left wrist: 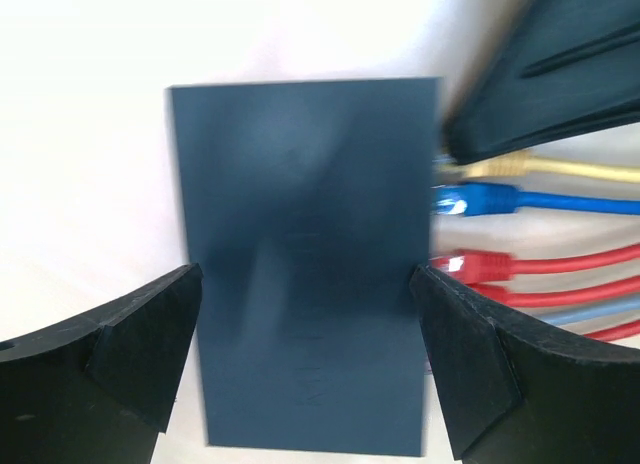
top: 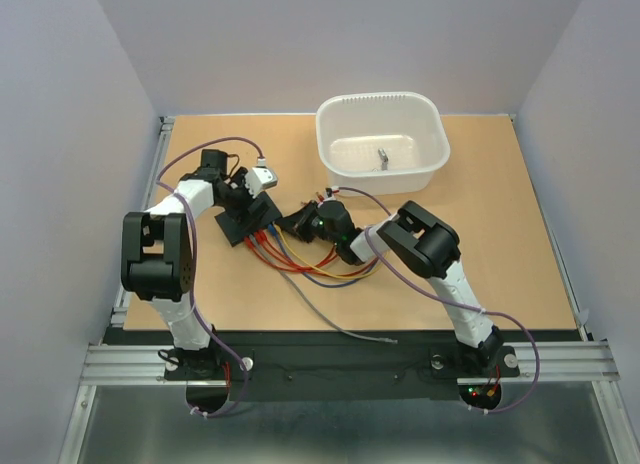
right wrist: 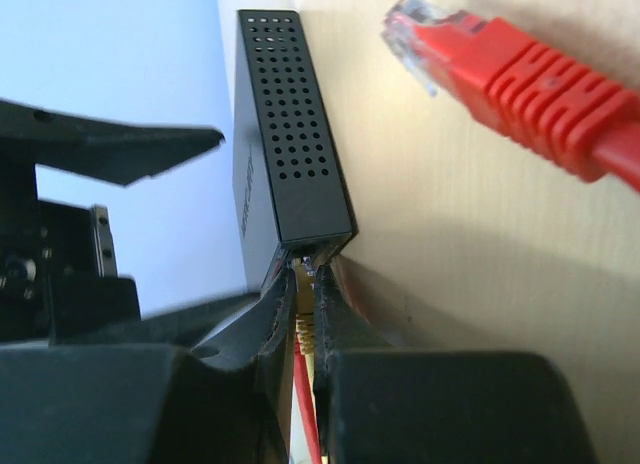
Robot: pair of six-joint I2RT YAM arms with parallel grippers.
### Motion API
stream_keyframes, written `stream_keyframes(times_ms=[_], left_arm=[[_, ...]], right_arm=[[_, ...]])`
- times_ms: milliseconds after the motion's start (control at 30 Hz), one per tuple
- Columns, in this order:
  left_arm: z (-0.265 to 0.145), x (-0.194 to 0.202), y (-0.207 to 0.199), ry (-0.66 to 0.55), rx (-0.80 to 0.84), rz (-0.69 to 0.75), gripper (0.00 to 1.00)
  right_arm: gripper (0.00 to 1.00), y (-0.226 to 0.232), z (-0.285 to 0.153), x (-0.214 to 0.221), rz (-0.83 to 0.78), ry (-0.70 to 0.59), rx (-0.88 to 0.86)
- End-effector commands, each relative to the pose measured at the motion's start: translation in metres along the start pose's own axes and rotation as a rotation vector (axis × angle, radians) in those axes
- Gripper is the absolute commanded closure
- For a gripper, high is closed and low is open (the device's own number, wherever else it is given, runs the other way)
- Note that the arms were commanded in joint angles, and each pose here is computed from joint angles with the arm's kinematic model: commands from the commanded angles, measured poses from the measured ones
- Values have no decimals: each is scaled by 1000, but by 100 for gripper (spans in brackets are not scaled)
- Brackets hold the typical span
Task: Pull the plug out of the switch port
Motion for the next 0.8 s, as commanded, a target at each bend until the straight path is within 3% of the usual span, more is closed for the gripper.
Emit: stream_keyframes(times_ms=[0,133,333,600,767], left_arm=[[-8,-19,-31,-58,42,54,1],[9,-1,-35,6,39,54,1],[28,13,-7,83,-82,-25,1],[27,10,-1,75,-103,-36,1],[25,6,-12,51,-40,-24,1]], right_arm=[[100,-83,-18,44,-117,83,259],[100,-89,-22,51,-130,132,256],[100,-95,-36,56,-184,170,268],[100,-116,-72,68,-191,252,327],[99,-101,-70,60,-265,237,284]])
Point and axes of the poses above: each gripper's point midway between its finger pads, its own z axis out along the fingers, its own y axis along the line the jaws close on, x = y × z, the point moved 4 cm from there along -z, back along the fingers, and after that the axes turned 6 degrees about -z, right-handed, at the moved point
